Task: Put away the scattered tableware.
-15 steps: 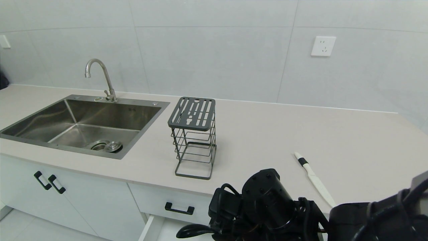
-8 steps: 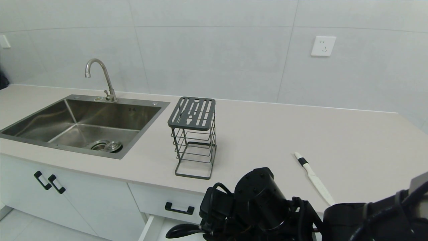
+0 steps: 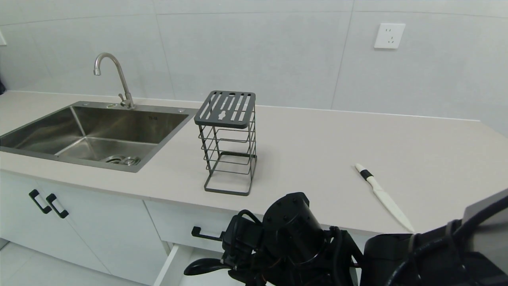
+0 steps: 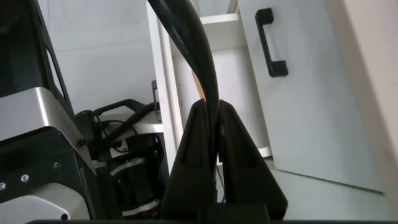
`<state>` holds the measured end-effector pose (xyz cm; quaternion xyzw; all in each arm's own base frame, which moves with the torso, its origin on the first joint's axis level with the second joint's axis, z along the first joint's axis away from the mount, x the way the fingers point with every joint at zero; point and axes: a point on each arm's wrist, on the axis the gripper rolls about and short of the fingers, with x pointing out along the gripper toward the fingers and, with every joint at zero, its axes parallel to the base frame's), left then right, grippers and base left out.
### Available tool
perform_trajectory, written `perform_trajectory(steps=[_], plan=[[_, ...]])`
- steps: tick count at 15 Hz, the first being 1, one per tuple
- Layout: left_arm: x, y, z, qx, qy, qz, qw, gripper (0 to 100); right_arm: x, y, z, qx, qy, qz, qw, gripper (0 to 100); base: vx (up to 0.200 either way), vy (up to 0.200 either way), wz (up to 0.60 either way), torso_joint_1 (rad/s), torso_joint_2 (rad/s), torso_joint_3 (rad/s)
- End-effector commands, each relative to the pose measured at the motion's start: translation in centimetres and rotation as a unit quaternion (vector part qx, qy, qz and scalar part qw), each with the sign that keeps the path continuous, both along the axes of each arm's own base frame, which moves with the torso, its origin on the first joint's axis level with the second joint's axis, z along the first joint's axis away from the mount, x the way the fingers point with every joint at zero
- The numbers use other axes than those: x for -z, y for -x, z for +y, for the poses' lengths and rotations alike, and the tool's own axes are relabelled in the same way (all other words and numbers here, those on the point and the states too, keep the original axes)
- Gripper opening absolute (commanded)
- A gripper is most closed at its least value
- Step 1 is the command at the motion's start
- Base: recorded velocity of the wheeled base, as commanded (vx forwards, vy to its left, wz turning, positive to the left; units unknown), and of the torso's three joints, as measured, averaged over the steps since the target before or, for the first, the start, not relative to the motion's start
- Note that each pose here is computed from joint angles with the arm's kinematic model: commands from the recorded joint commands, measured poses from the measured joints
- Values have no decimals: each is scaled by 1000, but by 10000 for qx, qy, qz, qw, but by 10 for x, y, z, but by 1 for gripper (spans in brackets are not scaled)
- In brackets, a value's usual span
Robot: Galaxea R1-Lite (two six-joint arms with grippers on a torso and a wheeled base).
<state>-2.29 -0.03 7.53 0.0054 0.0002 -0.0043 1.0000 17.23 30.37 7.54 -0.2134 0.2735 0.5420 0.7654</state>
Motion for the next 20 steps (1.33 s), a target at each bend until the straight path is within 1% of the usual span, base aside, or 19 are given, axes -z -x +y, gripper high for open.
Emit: perform_trajectory(steps=[1,12,16,20], plan=[[0,0,0,3,-7,5,10000,100,2,0,1,-17,19,12,10000,0,0,0,0,-266,520,242],[0,0,0,-4,1,6,10000,100,6,1,1,-19,88,46,9999,0,0,0,0,-260,499,235],[0,0,0,3,-7,5,10000,100,5,1,2,-19,95,50,9999,0,0,0,0,-251,394,151],[0,0,0,3,1,6,10000,100,5,-4,6,-21,58,-4,10000,0,0,0,0,-73,139,60]])
